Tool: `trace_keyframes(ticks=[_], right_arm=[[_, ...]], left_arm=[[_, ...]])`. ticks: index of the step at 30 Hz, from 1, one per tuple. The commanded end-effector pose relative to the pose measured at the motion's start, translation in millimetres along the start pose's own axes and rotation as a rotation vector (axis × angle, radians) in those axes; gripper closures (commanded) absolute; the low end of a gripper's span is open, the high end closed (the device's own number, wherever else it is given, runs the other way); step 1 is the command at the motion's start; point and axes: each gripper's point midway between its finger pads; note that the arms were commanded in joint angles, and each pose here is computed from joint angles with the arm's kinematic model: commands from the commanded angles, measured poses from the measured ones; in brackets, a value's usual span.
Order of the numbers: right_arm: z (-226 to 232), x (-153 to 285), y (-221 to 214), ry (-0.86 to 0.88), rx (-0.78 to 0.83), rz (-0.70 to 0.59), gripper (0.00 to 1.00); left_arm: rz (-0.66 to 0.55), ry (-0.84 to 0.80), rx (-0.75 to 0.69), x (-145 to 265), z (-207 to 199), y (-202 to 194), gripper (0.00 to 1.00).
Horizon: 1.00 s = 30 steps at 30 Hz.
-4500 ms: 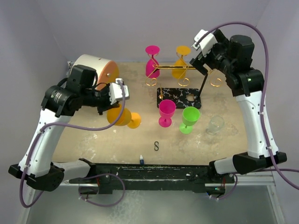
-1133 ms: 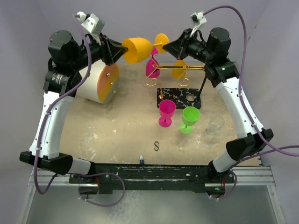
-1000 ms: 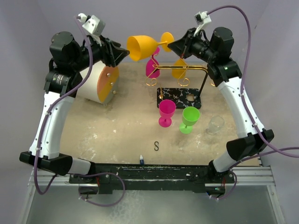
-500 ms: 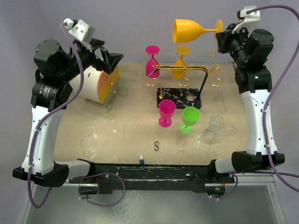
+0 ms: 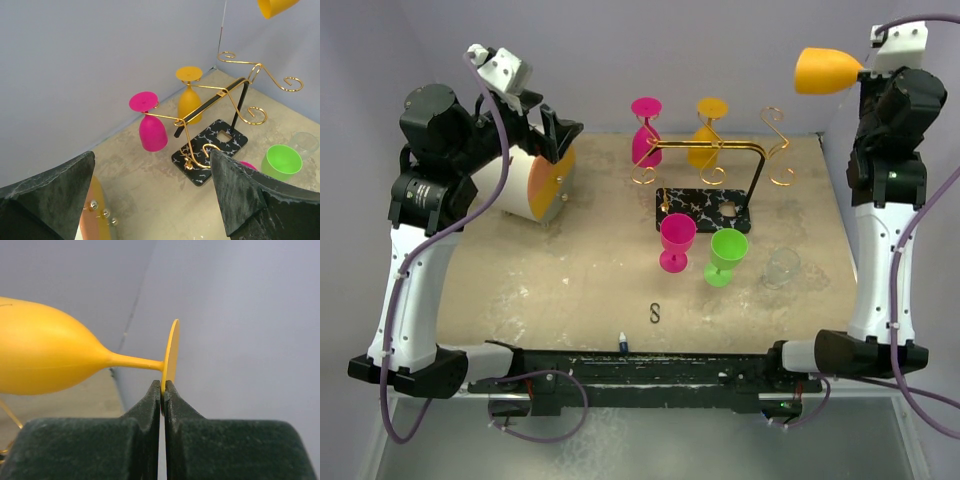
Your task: Place the wine glass upside down on the wine glass rack
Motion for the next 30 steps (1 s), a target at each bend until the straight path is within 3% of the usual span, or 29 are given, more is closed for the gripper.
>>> trace_keyframes(ticks=[1,11,18,30], right_arm=[[-53.0,7.7,7.6,-0.235,0.153,0.029,1.00],[-55.9,-17.1,-19.9,-0.347,0.472,0.204,1.00],[-2.7,-33.2,-25.3,-0.308,0.781,0.268,1.00],[71.2,-62.9,-39.1,-0.171,0.964,0.309,1.00]], left_arm=[[-0.033,0.011,-0.036,6.8,1.7,11.0,0.01],[-0.052,-0.005,-0.070,17.4,-4.2,23.1,0.01],[-0.060,-0.011,-0.082,21.9,-7.0,27.2,0.01],[-0.064,0.000,-0.104,29.8,-7.6,30.1,0.01]])
Point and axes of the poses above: each gripper's point midway between its finger pads, its own x axis back along the fingers, its own z axis along the line the jaws close on, y = z × x, and after that the axes turned 3 degrees about x, right-handed
